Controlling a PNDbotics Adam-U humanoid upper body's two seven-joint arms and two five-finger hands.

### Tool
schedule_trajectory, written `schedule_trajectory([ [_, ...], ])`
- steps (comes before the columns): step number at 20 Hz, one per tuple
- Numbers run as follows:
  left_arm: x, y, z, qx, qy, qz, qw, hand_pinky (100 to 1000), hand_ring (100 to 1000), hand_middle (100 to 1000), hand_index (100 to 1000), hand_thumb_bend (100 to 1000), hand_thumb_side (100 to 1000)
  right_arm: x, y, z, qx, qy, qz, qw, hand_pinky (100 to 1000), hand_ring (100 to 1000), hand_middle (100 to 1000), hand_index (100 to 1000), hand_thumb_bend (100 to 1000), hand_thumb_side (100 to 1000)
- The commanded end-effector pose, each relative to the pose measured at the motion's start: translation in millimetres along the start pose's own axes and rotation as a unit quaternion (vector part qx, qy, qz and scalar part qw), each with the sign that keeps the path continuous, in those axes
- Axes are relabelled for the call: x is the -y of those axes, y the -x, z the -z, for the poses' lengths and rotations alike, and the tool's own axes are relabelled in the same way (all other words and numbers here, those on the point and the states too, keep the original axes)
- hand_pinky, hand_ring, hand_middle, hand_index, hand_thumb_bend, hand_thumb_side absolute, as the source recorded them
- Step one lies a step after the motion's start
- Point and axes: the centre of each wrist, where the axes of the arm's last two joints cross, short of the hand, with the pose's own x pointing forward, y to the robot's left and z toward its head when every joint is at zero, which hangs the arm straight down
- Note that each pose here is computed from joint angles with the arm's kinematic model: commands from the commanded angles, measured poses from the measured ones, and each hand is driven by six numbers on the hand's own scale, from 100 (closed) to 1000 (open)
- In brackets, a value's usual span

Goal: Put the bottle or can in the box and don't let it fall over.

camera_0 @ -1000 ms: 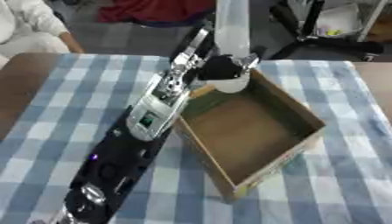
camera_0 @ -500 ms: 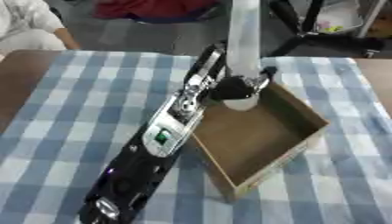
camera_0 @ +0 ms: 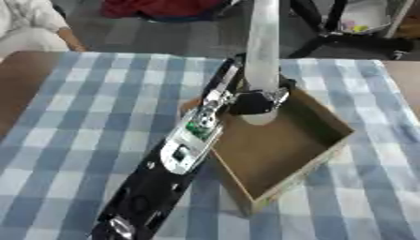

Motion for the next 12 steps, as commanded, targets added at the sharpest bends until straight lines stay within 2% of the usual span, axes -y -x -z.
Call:
schedule_trajectory([
  [1, -0.7, -2.8, 2.7, 0.008, 0.016, 0.020, 1.000, 958, 615, 736, 781, 848, 100, 2.7, -6.4, 2.3, 0.011, 0.003, -0.008, 1.000, 829, 899, 1000, 851, 100, 765],
  [2, -1.0, 0.4, 2.1, 0.003, 0.021, 0.033, 0.999, 961, 621, 744, 828, 880, 113, 2.9, -6.6, 2.3, 0.011, 0.004, -0.008, 1.000, 829, 899, 1000, 851, 100, 764],
  [3, -1.2, 3.0, 1.8, -0.001, 0.025, 0.044, 0.999, 961, 621, 744, 828, 880, 113, 3.2, -6.7, 2.3, 0.011, 0.004, -0.008, 1.000, 829, 899, 1000, 851, 100, 764],
  [4, -1.7, 6.7, 1.0, -0.008, 0.030, 0.059, 0.998, 969, 634, 759, 913, 930, 250, 3.7, -6.9, 2.1, 0.012, 0.005, -0.009, 1.000, 829, 899, 1000, 851, 100, 762],
  [6, -2.5, 12.7, -0.5, -0.017, 0.038, 0.087, 0.995, 970, 640, 764, 936, 977, 360, 4.6, -7.2, 1.7, 0.012, 0.007, -0.009, 1.000, 829, 899, 1000, 851, 100, 761],
  [12, -8.3, 22.4, -5.2, -0.032, 0.045, 0.125, 0.991, 964, 637, 757, 928, 978, 393, 7.0, -6.5, 0.4, 0.009, 0.011, -0.011, 1.000, 829, 899, 1000, 851, 100, 761],
])
